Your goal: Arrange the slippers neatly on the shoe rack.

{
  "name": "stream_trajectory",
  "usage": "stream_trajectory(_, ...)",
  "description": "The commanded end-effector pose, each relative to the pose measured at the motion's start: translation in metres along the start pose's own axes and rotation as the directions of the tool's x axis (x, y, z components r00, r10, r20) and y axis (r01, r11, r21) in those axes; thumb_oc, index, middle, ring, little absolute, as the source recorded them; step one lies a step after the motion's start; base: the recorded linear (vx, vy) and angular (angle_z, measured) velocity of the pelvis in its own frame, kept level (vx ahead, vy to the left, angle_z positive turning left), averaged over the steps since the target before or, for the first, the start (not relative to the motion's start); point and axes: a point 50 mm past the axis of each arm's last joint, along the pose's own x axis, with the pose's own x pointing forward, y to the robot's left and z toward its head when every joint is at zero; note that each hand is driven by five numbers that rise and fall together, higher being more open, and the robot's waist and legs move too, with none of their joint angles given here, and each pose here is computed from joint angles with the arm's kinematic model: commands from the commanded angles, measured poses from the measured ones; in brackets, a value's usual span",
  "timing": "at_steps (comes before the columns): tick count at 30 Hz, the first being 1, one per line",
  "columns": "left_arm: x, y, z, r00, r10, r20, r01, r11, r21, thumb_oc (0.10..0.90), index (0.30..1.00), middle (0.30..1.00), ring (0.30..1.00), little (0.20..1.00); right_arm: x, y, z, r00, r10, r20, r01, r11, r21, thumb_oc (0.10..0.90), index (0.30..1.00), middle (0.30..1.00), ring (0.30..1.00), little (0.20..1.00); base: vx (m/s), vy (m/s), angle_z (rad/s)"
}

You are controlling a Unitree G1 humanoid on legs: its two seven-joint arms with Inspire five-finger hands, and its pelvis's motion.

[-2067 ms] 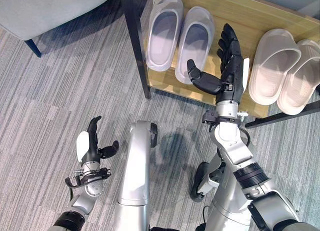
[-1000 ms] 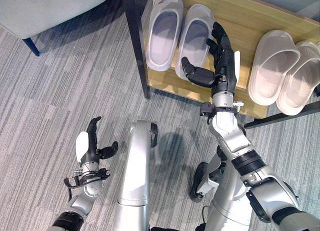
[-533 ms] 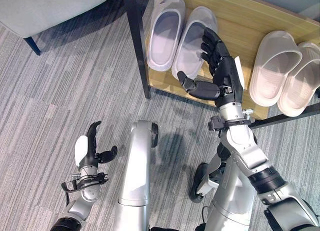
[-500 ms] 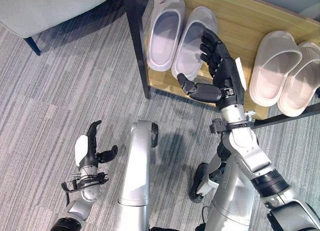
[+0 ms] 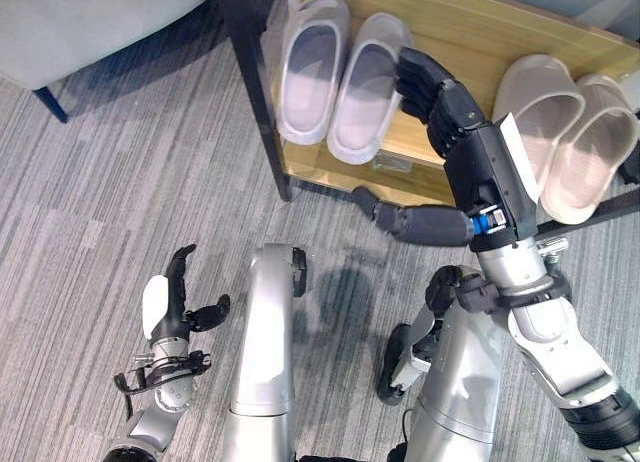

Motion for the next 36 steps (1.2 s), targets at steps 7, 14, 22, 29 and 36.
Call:
stream_trajectory(7, 0.027, 0.023, 0.071, 0.932, 0.208, 0.296, -0.127, 0.954, -0.27, 0.8, 0.9, 0.9, 0.9, 0.9, -0.027, -0.011, 0.028, 0.988, -0.119, 0.103, 0.127, 0.99, -0.069, 0.8, 0.9, 0.9, 0.9, 0.9, -0.12, 0.005, 0.0)
stream_trajectory(14, 0.033, 0.026, 0.075, 0.932, 0.264, 0.246, -0.137, 0.889, -0.437, 0.8, 0.9, 0.9, 0.9, 0.9, -0.074, -0.018, -0.021, 0.895, -0.38, -0.233, 0.357, 0.924, -0.135, 0.8, 0.9, 0.9, 0.9, 0.9, -0.16, 0.038, -0.15)
stream_trajectory(22, 0.017, -0.004, 0.045, 0.981, 0.072, 0.18, -0.017, 0.956, -0.292, 0.8, 0.9, 0.9, 0.9, 0.9, -0.173, 0.001, -0.083, 0.534, -0.522, -0.666, 0.468, 0.838, -0.281, 0.8, 0.9, 0.9, 0.9, 0.9, 0.0, 0.065, -0.01)
stream_trajectory(29, -0.012, -0.037, -0.003, 0.989, -0.149, -0.006, 0.147, 0.978, -0.146, 0.8, 0.9, 0.9, 0.9, 0.9, -0.252, 0.032, -0.123, 0.17, -0.48, -0.861, 0.364, 0.842, -0.397, 0.8, 0.9, 0.9, 0.9, 0.9, 0.12, 0.021, -0.08)
stream_trajectory(36, -0.07, -0.056, -0.074, 0.864, -0.305, -0.401, 0.283, 0.952, -0.115, 0.8, 0.9, 0.9, 0.9, 0.9, -0.324, 0.063, -0.124, -0.193, -0.358, -0.913, 0.258, 0.88, -0.399, 0.8, 0.9, 0.9, 0.9, 0.9, 0.24, -0.044, 0.0)
